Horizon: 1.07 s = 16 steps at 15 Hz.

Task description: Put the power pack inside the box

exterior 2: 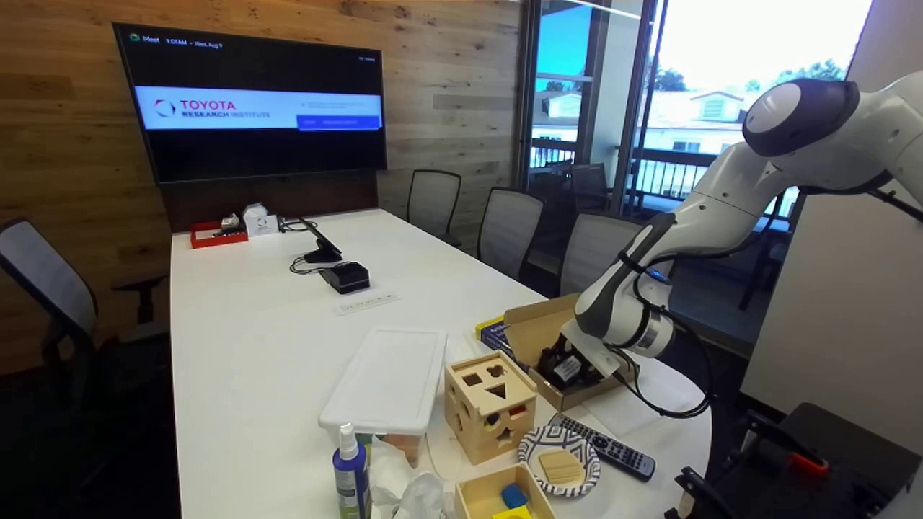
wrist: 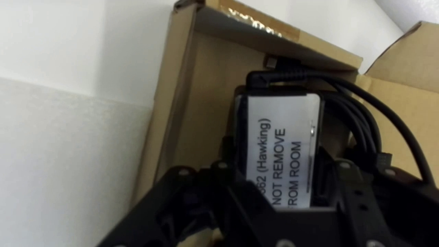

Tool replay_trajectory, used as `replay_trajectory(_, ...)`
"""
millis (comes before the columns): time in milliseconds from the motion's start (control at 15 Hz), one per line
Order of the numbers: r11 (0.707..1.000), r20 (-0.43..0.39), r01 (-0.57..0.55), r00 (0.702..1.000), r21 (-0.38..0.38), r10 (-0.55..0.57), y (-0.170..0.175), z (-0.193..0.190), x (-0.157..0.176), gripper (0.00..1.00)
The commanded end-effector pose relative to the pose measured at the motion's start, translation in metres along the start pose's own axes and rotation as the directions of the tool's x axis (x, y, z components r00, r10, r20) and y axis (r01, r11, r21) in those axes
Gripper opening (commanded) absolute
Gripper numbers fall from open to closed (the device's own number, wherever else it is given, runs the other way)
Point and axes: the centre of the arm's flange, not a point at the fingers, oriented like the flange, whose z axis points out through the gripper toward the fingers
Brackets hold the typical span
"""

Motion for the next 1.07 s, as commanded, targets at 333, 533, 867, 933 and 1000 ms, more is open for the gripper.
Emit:
replay_trajectory(333, 0.996, 0.054, -0.044, 0.997, -0.074, 0.048, 0.003, -0.025, -0.02, 0.26)
replay_trajectory(533, 0.992, 0.12, -0.056, 0.99, -0.109, 0.069, 0.004, -0.027, -0.021, 0.26)
replay_trajectory(867, 0.979, 0.232, -0.091, 0.964, -0.183, 0.133, 0.006, -0.016, -0.022, 0.26)
replay_trajectory(933, 0.976, 0.234, -0.103, 0.961, -0.193, 0.147, 0.007, -0.013, -0.022, 0.26)
replay_trajectory(1000, 0.974, 0.225, -0.112, 0.962, -0.198, 0.156, 0.007, -0.013, -0.021, 0.26)
